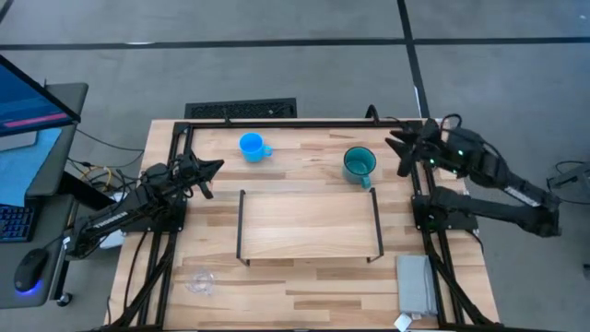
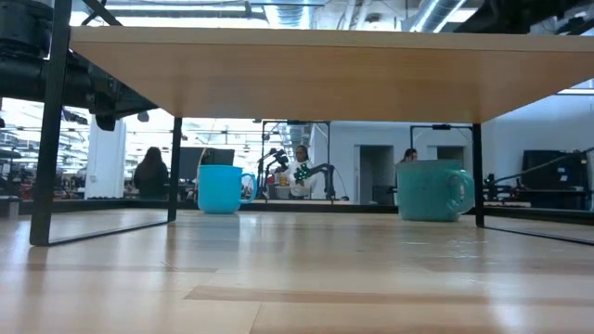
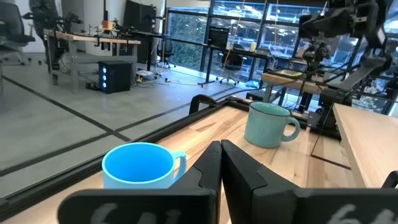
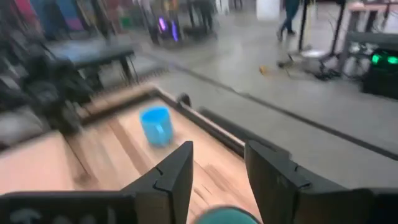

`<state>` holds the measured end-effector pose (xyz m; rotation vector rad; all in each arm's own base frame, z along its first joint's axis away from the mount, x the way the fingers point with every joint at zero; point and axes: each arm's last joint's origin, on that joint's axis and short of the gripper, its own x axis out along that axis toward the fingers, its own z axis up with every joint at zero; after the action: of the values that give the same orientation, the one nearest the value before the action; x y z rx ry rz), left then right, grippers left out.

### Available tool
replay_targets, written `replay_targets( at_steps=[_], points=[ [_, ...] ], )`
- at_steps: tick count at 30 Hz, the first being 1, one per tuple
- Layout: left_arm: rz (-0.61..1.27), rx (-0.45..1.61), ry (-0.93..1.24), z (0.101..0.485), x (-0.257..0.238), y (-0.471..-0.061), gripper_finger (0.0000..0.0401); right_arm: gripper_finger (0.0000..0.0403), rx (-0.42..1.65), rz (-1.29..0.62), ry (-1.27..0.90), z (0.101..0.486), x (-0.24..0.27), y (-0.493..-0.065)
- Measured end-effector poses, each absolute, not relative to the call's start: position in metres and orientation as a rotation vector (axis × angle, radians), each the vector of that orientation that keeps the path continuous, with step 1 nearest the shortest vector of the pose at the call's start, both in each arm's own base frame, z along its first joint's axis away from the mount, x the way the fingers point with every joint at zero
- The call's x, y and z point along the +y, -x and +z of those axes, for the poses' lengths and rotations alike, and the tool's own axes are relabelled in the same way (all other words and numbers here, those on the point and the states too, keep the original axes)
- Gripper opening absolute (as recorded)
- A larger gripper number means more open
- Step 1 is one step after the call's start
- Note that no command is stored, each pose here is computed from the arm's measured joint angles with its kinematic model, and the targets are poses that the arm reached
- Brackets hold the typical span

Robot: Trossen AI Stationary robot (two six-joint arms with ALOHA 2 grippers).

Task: Stack small to large cups/mugs on shelf
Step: Put the green mug on the shelf

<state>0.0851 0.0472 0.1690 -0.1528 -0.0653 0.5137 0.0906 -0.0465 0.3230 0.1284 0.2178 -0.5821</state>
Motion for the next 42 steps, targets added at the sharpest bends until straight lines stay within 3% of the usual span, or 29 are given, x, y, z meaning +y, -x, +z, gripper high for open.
replay_targets(
  at_steps=[9, 14, 31, 42],
  points=[
    [0.513, -0.065, 0.152, 0.169, 0.047, -0.085, 0.0000, 0.0164, 0.487, -0.818, -0.255, 0.339, -0.072, -0.124],
    [0.514, -0.066, 0.156, 0.169, 0.047, -0.085, 0.0000, 0.0164, 0.650, -0.913, -0.349, 0.326, -0.094, -0.138],
    [0.513, -0.067, 0.161, 0.169, 0.047, -0.085, 0.0000, 0.0162, 1.077, -0.946, -0.527, 0.260, -0.147, -0.172],
    [0.513, -0.067, 0.164, 0.169, 0.047, -0.085, 0.0000, 0.0196, 1.213, -0.848, -0.600, 0.231, -0.154, -0.189]
  ],
)
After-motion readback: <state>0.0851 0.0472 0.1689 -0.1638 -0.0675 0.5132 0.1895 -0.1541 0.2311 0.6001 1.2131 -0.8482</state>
